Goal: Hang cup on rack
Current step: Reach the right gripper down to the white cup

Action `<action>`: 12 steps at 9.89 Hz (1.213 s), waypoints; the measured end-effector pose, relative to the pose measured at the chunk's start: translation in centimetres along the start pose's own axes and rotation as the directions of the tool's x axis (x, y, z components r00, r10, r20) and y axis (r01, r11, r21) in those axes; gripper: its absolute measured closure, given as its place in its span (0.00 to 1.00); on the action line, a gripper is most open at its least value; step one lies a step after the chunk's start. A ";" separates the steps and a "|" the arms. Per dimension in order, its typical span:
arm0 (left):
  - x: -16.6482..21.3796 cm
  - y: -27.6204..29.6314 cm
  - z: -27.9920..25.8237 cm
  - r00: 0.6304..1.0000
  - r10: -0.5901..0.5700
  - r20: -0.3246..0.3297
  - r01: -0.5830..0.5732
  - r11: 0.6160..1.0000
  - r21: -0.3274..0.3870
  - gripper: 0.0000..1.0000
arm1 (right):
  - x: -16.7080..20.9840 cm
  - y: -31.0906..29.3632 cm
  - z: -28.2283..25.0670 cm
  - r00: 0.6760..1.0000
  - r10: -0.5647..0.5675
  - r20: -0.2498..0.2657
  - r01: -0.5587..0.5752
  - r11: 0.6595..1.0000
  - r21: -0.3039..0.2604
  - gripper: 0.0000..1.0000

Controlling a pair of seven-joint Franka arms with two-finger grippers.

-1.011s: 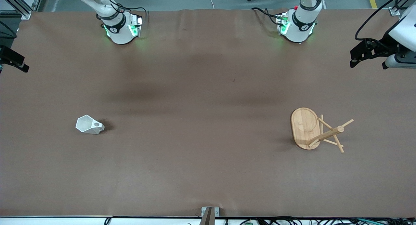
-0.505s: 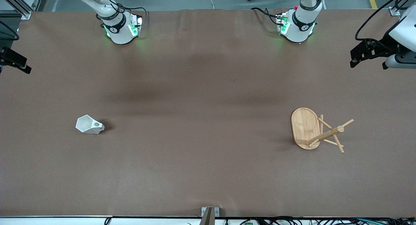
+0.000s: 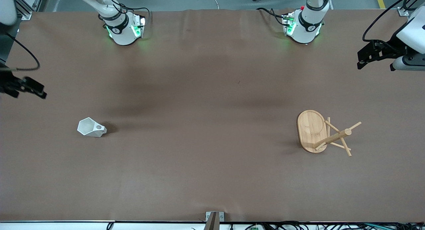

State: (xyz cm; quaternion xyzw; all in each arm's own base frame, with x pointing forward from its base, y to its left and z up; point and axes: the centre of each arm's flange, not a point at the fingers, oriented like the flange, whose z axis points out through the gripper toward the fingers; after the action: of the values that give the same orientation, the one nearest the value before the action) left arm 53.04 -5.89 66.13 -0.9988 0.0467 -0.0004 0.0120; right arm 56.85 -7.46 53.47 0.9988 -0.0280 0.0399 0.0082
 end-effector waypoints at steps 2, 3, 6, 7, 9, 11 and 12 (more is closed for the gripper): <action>0.0 0.2 0.0 1.000 0.004 0.000 -0.004 1.000 0.000 0.00 | 0.2 0.6 6.2 1.000 0.011 0.014 -0.011 1.000 -0.004 0.00; 0.0 0.4 0.0 1.000 0.008 0.001 -0.008 1.000 0.000 0.00 | 0.5 1.0 8.6 0.999 0.017 0.035 -0.017 1.000 -0.007 0.00; 0.0 0.6 0.1 1.000 0.014 0.001 -0.014 1.000 0.000 0.00 | 1.9 1.1 15.2 0.998 0.018 0.061 -0.017 1.000 -0.016 0.00; 0.0 0.6 0.1 1.000 0.015 0.002 -0.015 1.000 0.000 0.00 | 2.2 1.1 17.4 0.998 0.017 0.066 -0.016 1.000 -0.019 0.00; 0.0 0.6 0.1 1.000 0.017 0.002 -0.017 1.000 0.000 0.00 | 2.7 1.2 21.2 0.998 0.015 0.067 -0.013 1.000 -0.026 0.00; 0.0 0.6 0.1 1.000 0.018 0.002 -0.018 1.000 0.000 0.00 | 2.8 1.2 24.2 0.997 0.015 0.071 -0.012 0.999 -0.030 0.02; 0.0 0.6 0.1 1.000 0.018 0.002 -0.018 1.000 0.000 0.00 | 2.8 1.2 25.5 0.998 0.014 0.068 -0.012 0.999 -0.032 0.02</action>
State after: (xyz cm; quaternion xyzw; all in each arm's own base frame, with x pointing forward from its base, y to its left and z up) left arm 53.00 -6.45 66.05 -0.9984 0.0559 0.0008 0.0121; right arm 61.60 -9.32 28.27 0.9991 -0.0352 0.0057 0.0227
